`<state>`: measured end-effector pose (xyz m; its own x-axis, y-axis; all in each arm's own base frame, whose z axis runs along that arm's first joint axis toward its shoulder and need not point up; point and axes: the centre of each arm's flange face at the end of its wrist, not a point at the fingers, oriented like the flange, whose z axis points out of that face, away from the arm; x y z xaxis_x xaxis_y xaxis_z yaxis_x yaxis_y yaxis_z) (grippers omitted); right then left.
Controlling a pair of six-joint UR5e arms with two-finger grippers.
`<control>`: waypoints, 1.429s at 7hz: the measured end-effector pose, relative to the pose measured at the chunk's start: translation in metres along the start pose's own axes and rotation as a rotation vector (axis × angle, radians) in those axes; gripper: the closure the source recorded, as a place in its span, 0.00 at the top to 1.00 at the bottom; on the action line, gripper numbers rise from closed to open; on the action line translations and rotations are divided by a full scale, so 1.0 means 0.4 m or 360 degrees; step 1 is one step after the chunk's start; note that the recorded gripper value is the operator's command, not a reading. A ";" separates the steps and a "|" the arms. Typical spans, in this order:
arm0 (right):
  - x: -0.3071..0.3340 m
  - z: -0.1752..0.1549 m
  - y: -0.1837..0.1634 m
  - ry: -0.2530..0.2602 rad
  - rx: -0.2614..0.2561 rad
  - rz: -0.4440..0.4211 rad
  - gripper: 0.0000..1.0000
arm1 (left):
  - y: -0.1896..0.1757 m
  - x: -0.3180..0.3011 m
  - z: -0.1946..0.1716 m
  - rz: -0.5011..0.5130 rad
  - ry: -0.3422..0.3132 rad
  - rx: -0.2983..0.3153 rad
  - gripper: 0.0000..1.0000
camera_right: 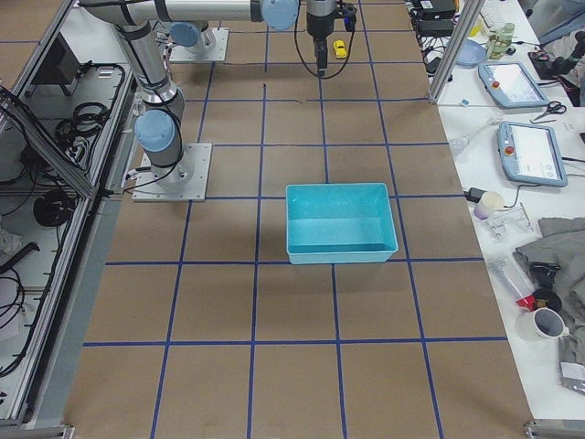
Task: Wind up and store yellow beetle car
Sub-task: 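Position the left gripper just above the yellow beetle car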
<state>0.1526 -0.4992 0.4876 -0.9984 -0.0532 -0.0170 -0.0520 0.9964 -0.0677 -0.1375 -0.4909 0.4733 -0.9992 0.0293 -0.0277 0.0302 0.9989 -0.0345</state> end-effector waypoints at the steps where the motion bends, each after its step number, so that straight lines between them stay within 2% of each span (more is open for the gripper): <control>1: -0.001 -0.001 0.001 -0.0001 0.0001 -0.0001 1.00 | 0.001 -0.001 0.003 -0.0001 -0.0001 -0.0004 1.00; 10: -0.002 -0.004 0.000 -0.0003 0.0009 -0.0040 1.00 | 0.003 0.001 0.012 -0.0024 0.0001 0.0014 1.00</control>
<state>0.1532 -0.4992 0.4893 -0.9968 -0.0781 -0.0170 -0.0766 0.9943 -0.0740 -0.1377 -0.4898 0.4684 -0.9995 0.0145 -0.0263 0.0156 0.9989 -0.0440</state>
